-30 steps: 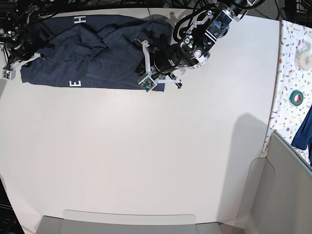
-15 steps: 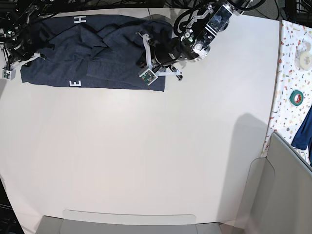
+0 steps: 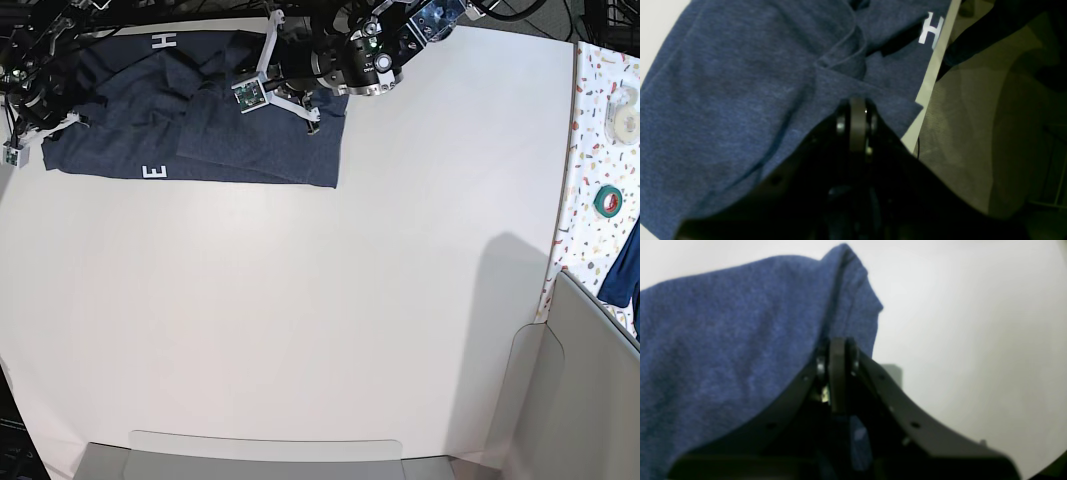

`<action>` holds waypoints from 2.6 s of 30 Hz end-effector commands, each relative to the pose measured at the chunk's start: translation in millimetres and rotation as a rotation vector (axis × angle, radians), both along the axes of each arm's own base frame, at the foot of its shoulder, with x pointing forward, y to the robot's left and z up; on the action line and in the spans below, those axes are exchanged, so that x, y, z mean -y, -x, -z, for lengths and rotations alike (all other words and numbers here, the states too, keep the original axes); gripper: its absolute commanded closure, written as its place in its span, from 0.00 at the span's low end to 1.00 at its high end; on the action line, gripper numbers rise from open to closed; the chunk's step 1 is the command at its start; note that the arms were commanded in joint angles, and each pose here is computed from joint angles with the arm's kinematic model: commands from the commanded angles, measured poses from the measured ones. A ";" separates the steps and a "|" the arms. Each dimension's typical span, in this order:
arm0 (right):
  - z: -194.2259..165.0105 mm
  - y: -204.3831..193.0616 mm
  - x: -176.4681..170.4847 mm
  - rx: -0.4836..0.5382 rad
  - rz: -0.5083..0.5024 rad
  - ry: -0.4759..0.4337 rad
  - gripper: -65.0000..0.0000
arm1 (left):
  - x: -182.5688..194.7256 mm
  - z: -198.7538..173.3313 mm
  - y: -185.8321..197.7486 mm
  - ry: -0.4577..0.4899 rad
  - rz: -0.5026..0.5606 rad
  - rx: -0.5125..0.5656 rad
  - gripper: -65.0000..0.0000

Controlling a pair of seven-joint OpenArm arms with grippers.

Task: Layout the t-shirt on the table in an organized manner, then fold the t-shirt properly
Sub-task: 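Grasp the strip's other end with the right gripper while the left holds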

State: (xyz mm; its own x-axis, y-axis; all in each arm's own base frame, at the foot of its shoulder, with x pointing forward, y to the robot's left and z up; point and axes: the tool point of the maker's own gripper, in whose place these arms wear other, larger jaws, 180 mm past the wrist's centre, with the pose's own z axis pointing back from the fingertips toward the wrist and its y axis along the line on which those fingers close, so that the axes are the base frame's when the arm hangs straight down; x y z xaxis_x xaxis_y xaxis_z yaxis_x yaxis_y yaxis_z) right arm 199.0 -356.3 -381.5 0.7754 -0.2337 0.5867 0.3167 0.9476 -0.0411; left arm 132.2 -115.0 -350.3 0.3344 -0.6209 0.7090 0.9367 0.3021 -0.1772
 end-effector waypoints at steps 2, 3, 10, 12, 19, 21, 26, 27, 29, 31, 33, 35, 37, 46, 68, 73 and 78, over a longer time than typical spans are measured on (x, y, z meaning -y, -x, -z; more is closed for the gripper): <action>-12.4 -7.1 7.2 0.036 -0.010 0.032 1.00 | 10.5 -12.9 1.3 0.040 0.041 0.031 1.00; -12.8 -7.2 7.7 0.036 -0.010 0.033 1.00 | 12.7 -13.3 4.5 0.038 0.061 0.035 1.00; -9.2 -6.3 8.2 0.029 -0.008 0.024 1.00 | 23.4 -40.8 12.1 0.094 0.171 0.124 1.00; -9.2 -6.3 8.2 0.029 -0.008 0.024 1.00 | 23.9 -46.1 20.2 0.109 0.281 0.178 1.00; -9.6 -7.0 8.0 0.032 -0.008 0.023 1.00 | 19.4 -65.9 -9.5 0.207 0.220 0.247 1.00; -9.3 -6.5 8.0 0.030 -0.008 0.023 1.00 | 9.0 -67.6 -33.6 0.223 0.066 0.230 1.00; -7.9 -5.7 6.4 0.029 -0.007 0.018 1.00 | -11.6 -62.9 -71.0 0.205 -0.165 0.195 1.00; -7.9 -5.7 6.4 0.029 -0.007 0.018 1.00 | -12.8 -56.7 -72.2 0.192 -0.179 0.178 1.00; -8.2 -6.3 6.4 0.030 -0.007 0.018 1.00 | -14.9 -43.2 -73.1 0.165 -0.191 0.149 1.00; -8.8 -7.4 6.4 0.034 -0.007 0.018 1.00 | -16.6 -32.4 -72.5 0.144 -0.195 0.126 1.00; -10.7 -10.7 6.6 0.042 -0.007 0.019 1.00 | -16.2 -28.7 -68.7 0.139 -0.192 0.109 1.00; -10.7 -10.7 6.6 0.042 -0.007 0.019 1.00 | -15.8 -27.3 -66.1 0.138 -0.190 0.100 1.00; -10.3 -10.6 6.1 0.042 -0.006 0.018 1.00 | -14.8 -19.6 -53.0 0.110 -0.168 0.067 1.00; -10.6 -11.2 6.1 0.043 -0.006 0.018 1.00 | 16.0 -21.2 4.1 0.013 0.119 0.078 1.00; -83.2 -6.9 43.1 0.148 0.031 0.149 0.77 | 8.8 -39.8 -38.4 0.083 -0.070 0.080 1.00; -97.3 4.1 44.5 0.209 0.018 0.036 0.50 | 5.3 -39.0 -43.5 0.081 -0.093 0.078 0.92; -91.7 18.8 34.7 0.218 -0.029 -0.122 0.34 | 5.2 -38.5 -43.4 0.080 -0.093 0.076 0.86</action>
State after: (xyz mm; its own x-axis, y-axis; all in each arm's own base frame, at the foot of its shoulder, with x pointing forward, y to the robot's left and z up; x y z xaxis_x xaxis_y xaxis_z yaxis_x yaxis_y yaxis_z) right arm 176.1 -384.8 -302.2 0.6567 -0.3246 0.6807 0.2908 0.9418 0.1685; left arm 172.4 -114.0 -323.7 0.3463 -0.5652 0.7487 0.9139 0.3835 -0.1333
